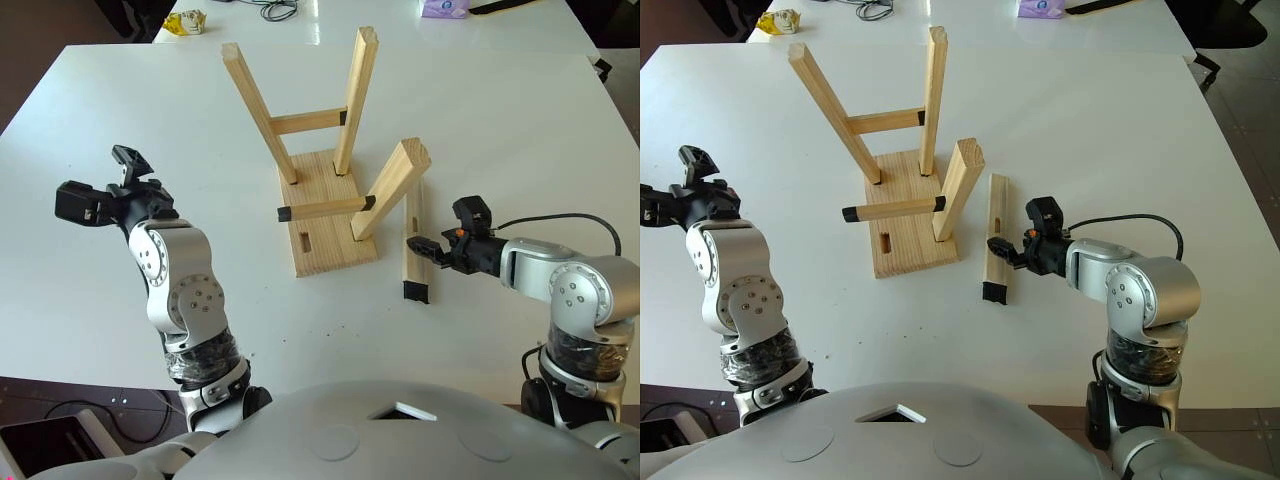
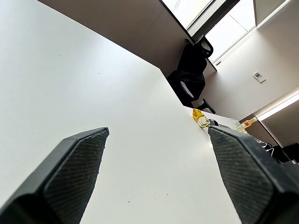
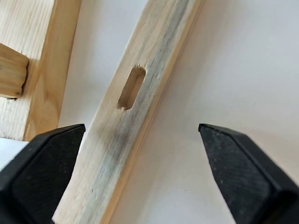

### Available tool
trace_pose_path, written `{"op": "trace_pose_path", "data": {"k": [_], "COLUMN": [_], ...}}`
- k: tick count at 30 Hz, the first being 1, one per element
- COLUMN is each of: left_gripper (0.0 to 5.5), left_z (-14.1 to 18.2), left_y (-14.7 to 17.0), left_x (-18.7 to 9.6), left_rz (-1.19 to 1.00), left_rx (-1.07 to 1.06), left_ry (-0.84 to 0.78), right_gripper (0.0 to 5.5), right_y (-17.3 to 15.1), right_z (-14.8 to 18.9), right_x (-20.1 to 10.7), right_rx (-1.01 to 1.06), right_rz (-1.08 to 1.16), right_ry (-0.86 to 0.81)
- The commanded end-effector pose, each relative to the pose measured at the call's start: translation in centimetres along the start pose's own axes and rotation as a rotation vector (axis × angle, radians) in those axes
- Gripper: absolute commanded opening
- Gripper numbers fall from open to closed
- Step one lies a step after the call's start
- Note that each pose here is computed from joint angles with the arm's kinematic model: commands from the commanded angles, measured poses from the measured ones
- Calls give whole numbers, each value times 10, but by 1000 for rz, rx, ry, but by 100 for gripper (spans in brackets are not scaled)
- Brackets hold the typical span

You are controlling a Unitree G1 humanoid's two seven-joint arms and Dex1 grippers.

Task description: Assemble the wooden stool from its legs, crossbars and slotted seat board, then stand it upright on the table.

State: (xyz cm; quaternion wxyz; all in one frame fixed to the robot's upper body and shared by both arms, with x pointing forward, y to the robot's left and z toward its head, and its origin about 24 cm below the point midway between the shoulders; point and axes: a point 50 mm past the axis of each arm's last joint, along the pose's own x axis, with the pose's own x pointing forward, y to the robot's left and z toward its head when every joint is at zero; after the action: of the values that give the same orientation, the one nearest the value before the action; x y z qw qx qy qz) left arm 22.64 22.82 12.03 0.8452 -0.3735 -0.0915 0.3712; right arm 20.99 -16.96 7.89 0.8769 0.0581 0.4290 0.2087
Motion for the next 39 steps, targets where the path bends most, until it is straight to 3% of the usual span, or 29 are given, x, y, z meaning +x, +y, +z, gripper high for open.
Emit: {"op": "trace_pose_path", "data": {"k": [1, 14, 32, 37, 39], "left_gripper": [395, 395, 395, 395, 395], "left_z": [-20, -25, -29, -32, -31], "left_y": [-4, -10, -11, -11, -12], "left_x": [-12, -14, -16, -15, -15], "left_rz": [30, 10, 16, 14, 12], "left_rx": [-66, -70, -91, -93, -94], "left_ry": [95, 113, 109, 113, 108], "right_gripper": [448, 448, 448, 448, 423], "right_y": [0, 9, -12, -11, -12], "right_z": [6, -18, -6, -13, -14], "right_x": [1, -2, -21, -14, -10], "right_rx": [16, -114, -293, -303, -297], "right_rz": [4, 7, -112, -79, -71], "right_ry": [-8, 132, 129, 126, 129]}}
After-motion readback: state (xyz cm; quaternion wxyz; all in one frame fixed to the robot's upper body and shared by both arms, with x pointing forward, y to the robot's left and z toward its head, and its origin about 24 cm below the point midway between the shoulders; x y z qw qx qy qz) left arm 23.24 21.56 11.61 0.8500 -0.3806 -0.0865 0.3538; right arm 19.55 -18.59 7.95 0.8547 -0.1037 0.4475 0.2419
